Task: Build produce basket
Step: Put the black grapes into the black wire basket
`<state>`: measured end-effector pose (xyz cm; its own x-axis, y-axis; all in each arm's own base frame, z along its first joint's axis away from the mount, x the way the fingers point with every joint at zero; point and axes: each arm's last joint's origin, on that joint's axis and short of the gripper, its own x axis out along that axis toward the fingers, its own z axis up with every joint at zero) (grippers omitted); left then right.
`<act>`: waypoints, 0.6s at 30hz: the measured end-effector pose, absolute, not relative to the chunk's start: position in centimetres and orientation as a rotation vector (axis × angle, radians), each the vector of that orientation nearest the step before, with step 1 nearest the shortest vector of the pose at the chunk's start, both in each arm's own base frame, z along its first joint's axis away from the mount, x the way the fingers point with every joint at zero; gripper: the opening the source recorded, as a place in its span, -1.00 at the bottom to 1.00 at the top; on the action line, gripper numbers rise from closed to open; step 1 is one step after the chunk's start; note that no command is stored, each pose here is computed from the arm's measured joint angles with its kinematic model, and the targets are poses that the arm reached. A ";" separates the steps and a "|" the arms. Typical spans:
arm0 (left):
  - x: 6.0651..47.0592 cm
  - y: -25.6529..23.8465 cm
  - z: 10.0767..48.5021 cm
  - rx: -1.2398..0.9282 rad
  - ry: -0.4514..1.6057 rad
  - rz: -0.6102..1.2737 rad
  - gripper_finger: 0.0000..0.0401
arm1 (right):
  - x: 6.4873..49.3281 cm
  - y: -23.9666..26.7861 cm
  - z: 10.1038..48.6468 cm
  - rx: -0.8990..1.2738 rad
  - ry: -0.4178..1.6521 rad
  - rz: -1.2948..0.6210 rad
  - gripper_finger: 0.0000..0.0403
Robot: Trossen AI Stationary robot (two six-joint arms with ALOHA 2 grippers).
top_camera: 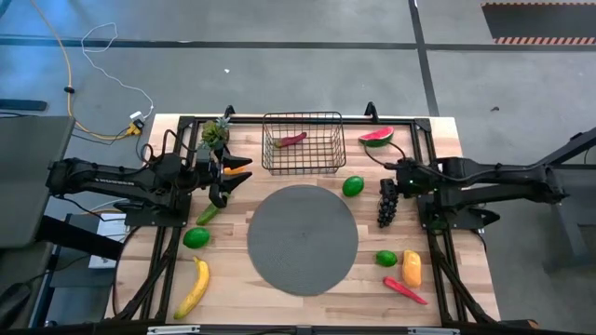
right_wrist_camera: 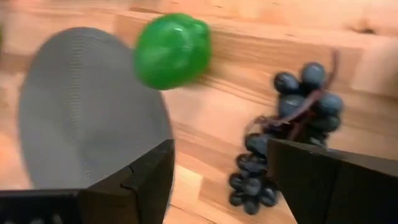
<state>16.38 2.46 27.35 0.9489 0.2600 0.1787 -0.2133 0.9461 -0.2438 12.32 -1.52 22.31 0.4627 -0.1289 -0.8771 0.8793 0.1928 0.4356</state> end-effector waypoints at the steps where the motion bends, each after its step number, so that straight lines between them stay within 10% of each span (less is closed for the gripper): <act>1: 16.4 2.5 27.3 -0.224 -0.211 0.243 -0.04 | 12.3 -1.5 22.1 1.166 0.835 -0.868 0.17; 18: 16.4 2.5 27.3 -0.225 -0.209 0.250 -0.04 | 14.3 -2.4 19.0 1.093 0.850 -1.311 0.17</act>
